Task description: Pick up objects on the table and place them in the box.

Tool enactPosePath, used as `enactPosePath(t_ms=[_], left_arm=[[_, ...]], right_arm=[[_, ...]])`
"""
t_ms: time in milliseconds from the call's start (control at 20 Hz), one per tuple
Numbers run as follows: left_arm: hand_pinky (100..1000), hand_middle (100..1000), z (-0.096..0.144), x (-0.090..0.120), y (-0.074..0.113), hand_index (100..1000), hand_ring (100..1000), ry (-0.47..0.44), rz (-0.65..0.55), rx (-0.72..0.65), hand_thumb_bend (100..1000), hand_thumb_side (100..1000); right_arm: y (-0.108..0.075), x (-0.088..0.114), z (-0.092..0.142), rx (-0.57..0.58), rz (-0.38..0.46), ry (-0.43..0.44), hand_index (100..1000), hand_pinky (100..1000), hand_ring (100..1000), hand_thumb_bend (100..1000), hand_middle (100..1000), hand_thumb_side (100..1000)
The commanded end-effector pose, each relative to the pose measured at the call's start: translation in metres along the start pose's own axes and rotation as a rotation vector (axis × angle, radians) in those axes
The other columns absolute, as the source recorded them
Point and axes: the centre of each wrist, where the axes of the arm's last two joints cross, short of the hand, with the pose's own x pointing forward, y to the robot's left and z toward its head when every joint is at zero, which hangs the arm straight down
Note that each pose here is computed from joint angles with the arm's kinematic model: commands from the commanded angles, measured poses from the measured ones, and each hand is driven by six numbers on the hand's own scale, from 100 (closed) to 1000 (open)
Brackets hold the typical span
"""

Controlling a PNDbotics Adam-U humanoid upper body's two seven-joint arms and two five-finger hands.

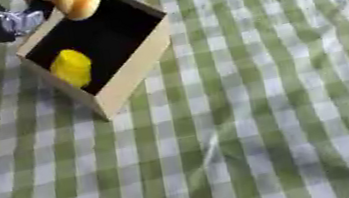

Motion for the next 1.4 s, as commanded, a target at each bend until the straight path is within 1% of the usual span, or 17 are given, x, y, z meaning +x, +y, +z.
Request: enactPosePath(t_ms=[50, 350, 750, 850, 900, 950, 1000, 1050, 1100, 1150, 1200, 1250, 1300, 1350, 1400], left_arm=[[662, 559, -0.004, -0.016, 0.000, 662, 613, 0.072, -0.017, 0.013, 100, 100], [666, 567, -0.014, -0.039, -0.036, 668, 619, 0.134, -0.029, -0.066, 100, 100], [692, 597, -0.027, -0.057, -0.085, 708, 638, 0.134, -0.037, -0.127, 100, 114], [702, 618, -0.028, -0.062, -0.095, 736, 655, 0.136, -0.041, -0.136, 100, 109], [728, 718, -0.028, -0.065, -0.099, 845, 722, 0.138, -0.046, -0.144, 112, 100], [741, 762, -0.028, -0.067, -0.101, 903, 755, 0.138, -0.057, -0.153, 173, 158], [762, 791, -0.027, -0.069, -0.102, 942, 786, 0.138, -0.071, -0.156, 237, 233], [767, 795, -0.027, -0.069, -0.102, 947, 791, 0.139, -0.089, -0.155, 247, 246], [786, 818, -0.027, -0.070, -0.101, 968, 817, 0.141, -0.105, -0.151, 295, 311], [795, 829, -0.027, -0.070, -0.100, 974, 830, 0.146, -0.120, -0.146, 316, 332], [793, 826, -0.027, -0.070, -0.099, 974, 829, 0.152, -0.134, -0.139, 327, 311], [792, 826, -0.028, -0.069, -0.099, 972, 828, 0.158, -0.148, -0.134, 323, 312], [788, 818, -0.028, -0.069, -0.099, 961, 822, 0.162, -0.159, -0.129, 279, 291], [787, 815, -0.029, -0.069, -0.100, 956, 820, 0.165, -0.166, -0.122, 265, 284], [782, 806, -0.029, -0.069, -0.100, 946, 813, 0.167, -0.168, -0.115, 230, 265]], right_arm=[[-0.007, 0.003, -0.008, 0.015, 0.001, -0.044, 818, 922, 800, 100, 533, 523], [-0.006, 0.003, -0.009, 0.002, -0.013, -0.054, 818, 923, 799, 100, 532, 523], [-0.003, 0.003, -0.009, -0.010, -0.024, -0.042, 817, 924, 797, 100, 529, 524], [-0.002, 0.003, -0.009, -0.009, -0.026, -0.037, 816, 924, 797, 100, 528, 524], [-0.002, 0.003, -0.009, -0.010, -0.027, -0.035, 815, 924, 796, 100, 527, 524], [-0.002, 0.003, -0.008, -0.010, -0.027, -0.033, 814, 924, 796, 100, 526, 524], [-0.001, 0.003, -0.008, -0.010, -0.028, -0.031, 814, 924, 795, 100, 526, 524], [-0.001, 0.003, -0.008, -0.011, -0.028, -0.028, 814, 924, 795, 100, 525, 524], [-0.001, 0.003, -0.007, -0.011, -0.029, -0.026, 813, 923, 794, 100, 524, 524], [0.000, 0.003, -0.007, -0.011, -0.030, -0.023, 813, 923, 793, 100, 524, 524], [0.000, 0.003, -0.007, -0.010, -0.031, -0.021, 812, 923, 793, 100, 523, 524], [0.000, 0.003, -0.007, -0.009, -0.032, -0.019, 812, 923, 793, 100, 523, 524], [0.000, 0.003, -0.007, -0.008, -0.032, -0.018, 812, 923, 793, 100, 523, 524], [0.001, 0.003, -0.007, -0.007, -0.032, -0.016, 812, 923, 793, 100, 522, 524], [0.001, 0.003, -0.006, -0.007, -0.033, -0.014, 812, 923, 793, 100, 522, 525]])
